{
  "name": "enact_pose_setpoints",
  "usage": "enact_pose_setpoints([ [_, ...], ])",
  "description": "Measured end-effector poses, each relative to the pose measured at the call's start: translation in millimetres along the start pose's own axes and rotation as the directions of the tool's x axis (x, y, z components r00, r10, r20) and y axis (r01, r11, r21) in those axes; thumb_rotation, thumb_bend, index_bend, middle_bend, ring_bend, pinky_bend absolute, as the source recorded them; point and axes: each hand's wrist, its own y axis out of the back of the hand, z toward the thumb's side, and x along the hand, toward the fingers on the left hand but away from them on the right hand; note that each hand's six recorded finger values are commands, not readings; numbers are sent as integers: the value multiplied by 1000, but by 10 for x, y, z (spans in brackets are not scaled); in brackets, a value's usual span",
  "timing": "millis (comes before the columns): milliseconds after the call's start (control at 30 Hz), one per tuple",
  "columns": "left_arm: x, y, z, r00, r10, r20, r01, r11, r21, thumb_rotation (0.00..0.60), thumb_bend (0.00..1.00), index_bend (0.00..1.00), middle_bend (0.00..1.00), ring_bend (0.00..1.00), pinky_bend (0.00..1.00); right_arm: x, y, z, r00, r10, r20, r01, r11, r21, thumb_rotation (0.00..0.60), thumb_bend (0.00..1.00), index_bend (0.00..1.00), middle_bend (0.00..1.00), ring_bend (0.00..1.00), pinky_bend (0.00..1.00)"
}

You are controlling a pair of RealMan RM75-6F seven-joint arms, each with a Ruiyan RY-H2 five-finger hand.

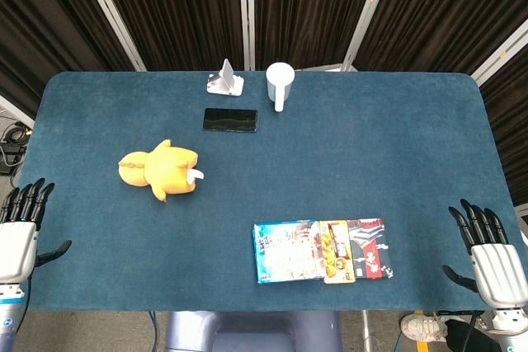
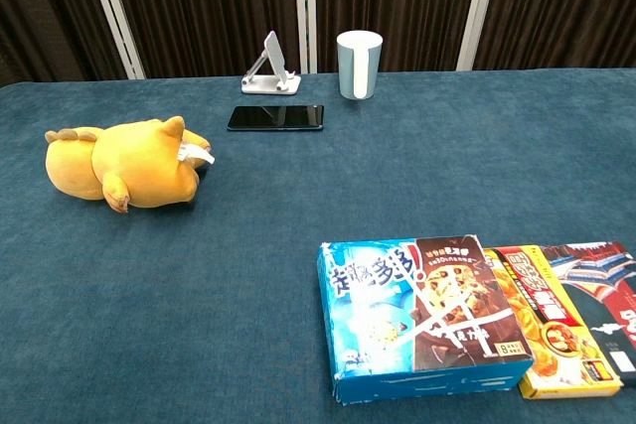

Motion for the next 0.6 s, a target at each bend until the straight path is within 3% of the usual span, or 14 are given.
enact_pose_setpoints([
  [433, 24, -33, 26, 1000, -10, 11, 10, 1000, 4, 600, 72, 0, 0, 0, 0, -10, -33, 24, 1000, 9, -4, -9, 1000, 8, 600, 157, 0, 0, 0, 0],
  [533, 41, -45, 39, 1000, -17, 20, 16, 1000, 7, 600, 258, 0, 0, 0, 0, -18, -40, 20, 1000, 10, 0, -10, 1000, 9, 600, 157, 0, 0, 0, 0],
  [600, 58, -50, 48, 999, -18, 27, 18, 1000, 11, 600, 437, 0, 0, 0, 0, -20, -33, 21, 1000, 7, -1, -7, 1000, 8, 600, 157, 0, 0, 0, 0],
])
